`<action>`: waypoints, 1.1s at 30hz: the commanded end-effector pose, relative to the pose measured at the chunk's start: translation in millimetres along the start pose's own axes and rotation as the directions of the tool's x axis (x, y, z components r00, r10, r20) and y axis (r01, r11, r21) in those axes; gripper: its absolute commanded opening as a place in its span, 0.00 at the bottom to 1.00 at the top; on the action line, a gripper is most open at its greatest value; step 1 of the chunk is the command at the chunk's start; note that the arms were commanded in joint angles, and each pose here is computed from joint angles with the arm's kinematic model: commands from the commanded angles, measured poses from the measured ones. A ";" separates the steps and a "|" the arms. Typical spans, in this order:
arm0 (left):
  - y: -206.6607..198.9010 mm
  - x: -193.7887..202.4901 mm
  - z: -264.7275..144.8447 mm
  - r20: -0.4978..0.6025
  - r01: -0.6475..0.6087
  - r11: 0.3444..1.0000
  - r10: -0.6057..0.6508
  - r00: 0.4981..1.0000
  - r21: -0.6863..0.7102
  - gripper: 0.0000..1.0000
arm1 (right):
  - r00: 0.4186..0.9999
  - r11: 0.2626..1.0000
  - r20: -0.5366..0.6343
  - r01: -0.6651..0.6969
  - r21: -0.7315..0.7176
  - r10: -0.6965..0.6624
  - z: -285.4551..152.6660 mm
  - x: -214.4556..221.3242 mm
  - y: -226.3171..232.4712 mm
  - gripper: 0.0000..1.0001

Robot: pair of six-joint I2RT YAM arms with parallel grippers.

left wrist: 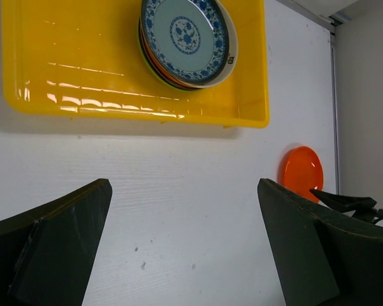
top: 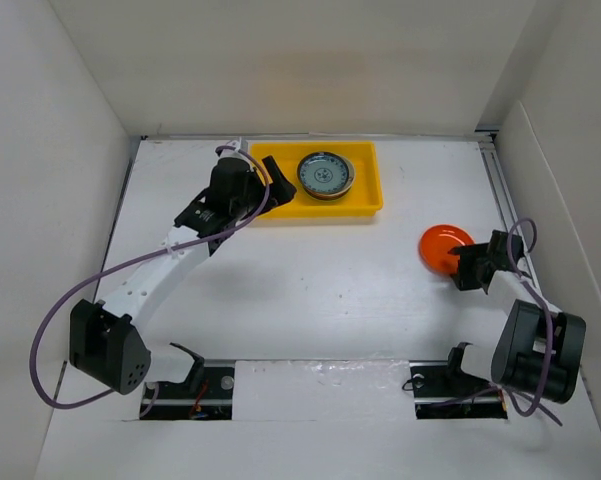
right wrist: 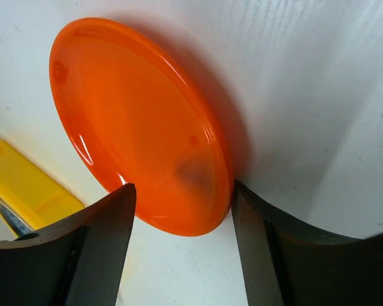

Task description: Place the plates into the plastic bin on the countertop

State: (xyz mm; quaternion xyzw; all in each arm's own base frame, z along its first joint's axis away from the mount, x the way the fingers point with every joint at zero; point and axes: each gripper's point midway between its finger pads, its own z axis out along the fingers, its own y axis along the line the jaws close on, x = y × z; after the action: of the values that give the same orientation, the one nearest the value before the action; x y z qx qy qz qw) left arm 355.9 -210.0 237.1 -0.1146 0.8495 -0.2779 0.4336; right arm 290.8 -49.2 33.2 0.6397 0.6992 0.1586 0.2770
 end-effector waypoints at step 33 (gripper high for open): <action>78.9 -35.2 -6.9 0.123 0.270 0.960 -0.259 0.958 -0.080 1.00 | 0.819 0.759 -0.111 0.459 -0.462 -0.563 -51.0 115.9 262.7 0.00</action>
State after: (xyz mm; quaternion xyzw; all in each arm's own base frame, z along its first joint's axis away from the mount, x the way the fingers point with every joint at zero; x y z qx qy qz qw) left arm 376.2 -125.4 188.8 -0.2608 0.8363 -0.2598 0.4063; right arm 455.2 62.6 205.3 0.3930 0.7917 0.2718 0.3807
